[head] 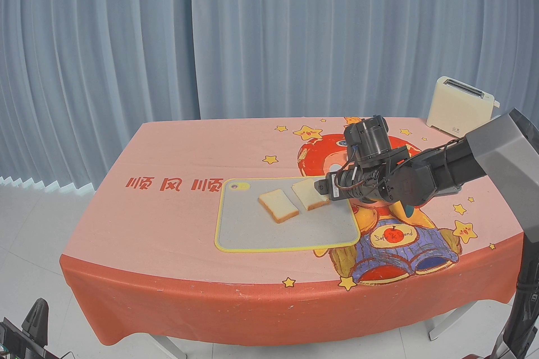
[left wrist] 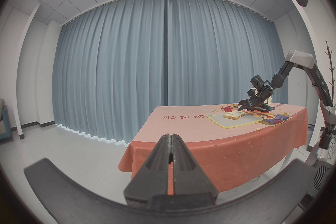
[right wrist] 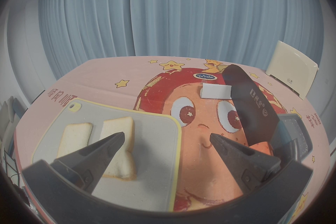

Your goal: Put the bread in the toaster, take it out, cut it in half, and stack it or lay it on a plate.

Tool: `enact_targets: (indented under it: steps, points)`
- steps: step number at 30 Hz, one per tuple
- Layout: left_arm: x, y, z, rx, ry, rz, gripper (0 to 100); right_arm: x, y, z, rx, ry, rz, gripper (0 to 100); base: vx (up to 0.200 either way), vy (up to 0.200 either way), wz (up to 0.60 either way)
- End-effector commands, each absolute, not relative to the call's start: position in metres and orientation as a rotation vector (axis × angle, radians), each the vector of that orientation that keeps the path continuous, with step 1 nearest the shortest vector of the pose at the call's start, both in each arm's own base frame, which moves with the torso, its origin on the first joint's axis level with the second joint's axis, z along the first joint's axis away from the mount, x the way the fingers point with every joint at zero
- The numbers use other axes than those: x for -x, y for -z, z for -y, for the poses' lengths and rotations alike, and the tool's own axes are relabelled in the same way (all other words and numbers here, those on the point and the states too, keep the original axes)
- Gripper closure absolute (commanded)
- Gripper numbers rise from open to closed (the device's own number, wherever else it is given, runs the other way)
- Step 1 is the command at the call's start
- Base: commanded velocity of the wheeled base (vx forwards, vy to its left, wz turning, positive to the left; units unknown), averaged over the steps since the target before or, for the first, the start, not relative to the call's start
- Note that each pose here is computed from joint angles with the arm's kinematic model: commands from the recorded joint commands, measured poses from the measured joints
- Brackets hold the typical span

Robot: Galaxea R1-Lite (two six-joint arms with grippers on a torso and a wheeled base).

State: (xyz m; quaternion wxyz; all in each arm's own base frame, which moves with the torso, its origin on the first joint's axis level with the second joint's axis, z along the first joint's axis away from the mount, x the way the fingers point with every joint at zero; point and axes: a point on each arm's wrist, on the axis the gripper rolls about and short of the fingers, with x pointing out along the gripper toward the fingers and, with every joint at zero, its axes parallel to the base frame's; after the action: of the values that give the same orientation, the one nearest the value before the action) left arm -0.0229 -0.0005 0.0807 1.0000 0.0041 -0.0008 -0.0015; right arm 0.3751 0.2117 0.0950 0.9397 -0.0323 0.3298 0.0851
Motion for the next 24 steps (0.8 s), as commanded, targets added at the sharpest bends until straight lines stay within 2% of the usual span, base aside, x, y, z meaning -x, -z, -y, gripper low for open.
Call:
enact_targets:
  steps: [1, 24]
  points:
    - [0.023, -0.076, 0.000, -0.008, 0.003, 0.002, 100, -0.377, -0.093, -0.213, 0.067, -0.175, -0.674, 0, 0.000, 0.000, 0.00]
    - [0.023, -0.076, 0.000, -0.008, 0.003, 0.002, 100, -0.382, -0.081, -0.212, 0.083, -0.162, -0.695, 0, 0.000, 0.000, 0.00]
